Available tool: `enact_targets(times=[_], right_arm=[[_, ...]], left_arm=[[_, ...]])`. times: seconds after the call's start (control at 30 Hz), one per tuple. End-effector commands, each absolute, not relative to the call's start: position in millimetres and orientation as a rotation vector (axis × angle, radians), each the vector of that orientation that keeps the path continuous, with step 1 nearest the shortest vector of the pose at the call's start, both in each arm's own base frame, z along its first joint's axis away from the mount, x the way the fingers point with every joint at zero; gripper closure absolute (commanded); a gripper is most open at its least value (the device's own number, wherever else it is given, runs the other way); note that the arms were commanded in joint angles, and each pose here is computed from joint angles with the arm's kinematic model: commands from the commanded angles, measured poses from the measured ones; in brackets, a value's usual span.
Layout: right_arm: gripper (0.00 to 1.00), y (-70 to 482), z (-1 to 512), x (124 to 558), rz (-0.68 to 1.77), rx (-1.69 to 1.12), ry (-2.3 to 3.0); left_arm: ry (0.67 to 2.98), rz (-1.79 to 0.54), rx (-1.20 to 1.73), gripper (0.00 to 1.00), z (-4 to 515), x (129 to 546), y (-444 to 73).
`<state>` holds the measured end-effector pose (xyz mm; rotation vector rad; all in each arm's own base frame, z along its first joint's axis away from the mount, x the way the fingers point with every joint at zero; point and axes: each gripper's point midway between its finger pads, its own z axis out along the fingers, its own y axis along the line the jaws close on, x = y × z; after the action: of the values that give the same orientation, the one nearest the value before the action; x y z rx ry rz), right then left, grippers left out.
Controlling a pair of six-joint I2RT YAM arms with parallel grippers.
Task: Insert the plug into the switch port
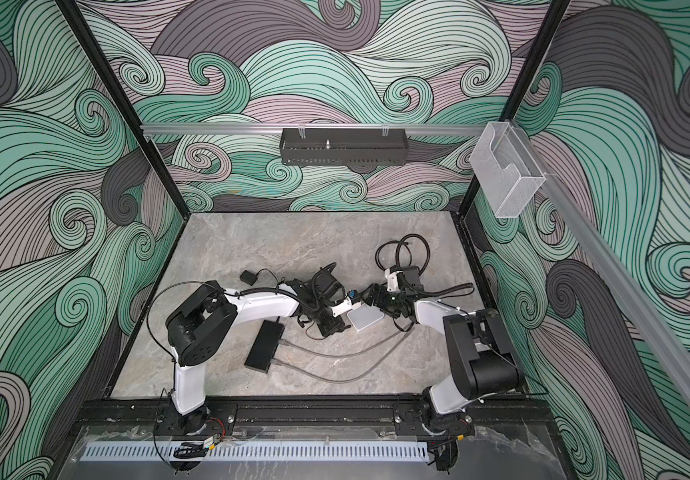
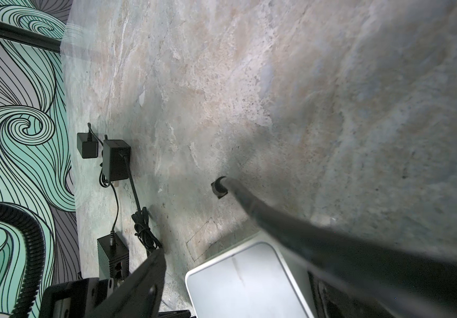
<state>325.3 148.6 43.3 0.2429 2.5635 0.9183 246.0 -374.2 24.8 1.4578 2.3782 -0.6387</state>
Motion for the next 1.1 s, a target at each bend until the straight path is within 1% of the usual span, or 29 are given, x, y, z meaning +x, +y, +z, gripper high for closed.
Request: enact_targets(times=[0.0, 0.57, 1.07], right_arm=[[0.19, 154, 40, 322, 0.945, 0.232, 2.571], [0.19, 160, 40, 320, 0.982, 0.232, 2.574], [0.19, 164, 42, 307, 1.031, 0.288, 2.567]], left_arm=[[2.327, -0.625, 1.425, 1.00, 44, 254, -381], [2.328, -0.649, 1.403, 1.00, 42, 255, -384], [2.355, -0.691, 1.388, 1.00, 35, 251, -388]])
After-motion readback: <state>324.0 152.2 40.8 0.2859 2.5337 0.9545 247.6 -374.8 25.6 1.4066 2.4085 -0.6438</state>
